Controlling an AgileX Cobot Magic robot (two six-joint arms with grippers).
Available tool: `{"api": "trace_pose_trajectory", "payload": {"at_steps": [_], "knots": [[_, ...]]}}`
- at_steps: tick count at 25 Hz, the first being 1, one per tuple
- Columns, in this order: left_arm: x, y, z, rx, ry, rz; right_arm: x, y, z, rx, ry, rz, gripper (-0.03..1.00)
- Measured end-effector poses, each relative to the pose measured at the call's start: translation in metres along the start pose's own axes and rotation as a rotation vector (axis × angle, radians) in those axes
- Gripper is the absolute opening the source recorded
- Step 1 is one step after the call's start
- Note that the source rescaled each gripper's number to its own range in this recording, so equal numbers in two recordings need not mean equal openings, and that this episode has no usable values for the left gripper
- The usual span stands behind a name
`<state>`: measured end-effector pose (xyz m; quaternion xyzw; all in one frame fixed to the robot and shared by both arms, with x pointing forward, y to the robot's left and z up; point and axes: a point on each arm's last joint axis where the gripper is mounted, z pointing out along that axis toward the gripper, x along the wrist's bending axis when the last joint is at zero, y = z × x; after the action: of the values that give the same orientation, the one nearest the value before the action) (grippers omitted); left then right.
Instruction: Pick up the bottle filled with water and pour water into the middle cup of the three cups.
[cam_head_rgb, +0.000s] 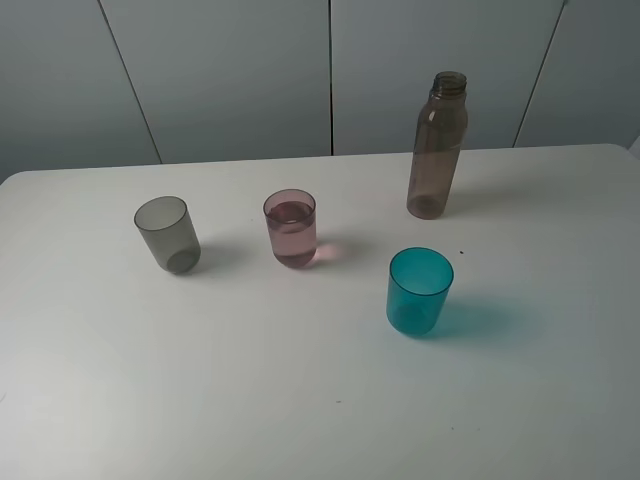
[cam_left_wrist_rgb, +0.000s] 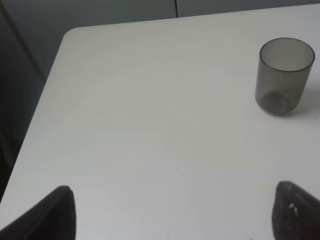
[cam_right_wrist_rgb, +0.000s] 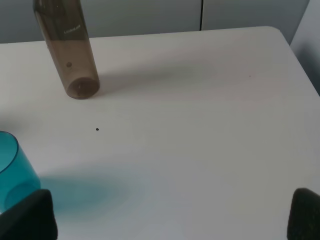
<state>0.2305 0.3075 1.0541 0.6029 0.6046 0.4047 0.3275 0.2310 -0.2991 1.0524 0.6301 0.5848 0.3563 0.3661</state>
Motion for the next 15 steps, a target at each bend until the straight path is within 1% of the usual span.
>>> {"api": "trace_pose_trajectory", "payload": {"at_steps": [15], "knots": [[0.0,0.0,0.0,0.0,0.0,0.002,-0.0001,0.0,0.0,0.0,-0.002,0.005,1.0]]}}
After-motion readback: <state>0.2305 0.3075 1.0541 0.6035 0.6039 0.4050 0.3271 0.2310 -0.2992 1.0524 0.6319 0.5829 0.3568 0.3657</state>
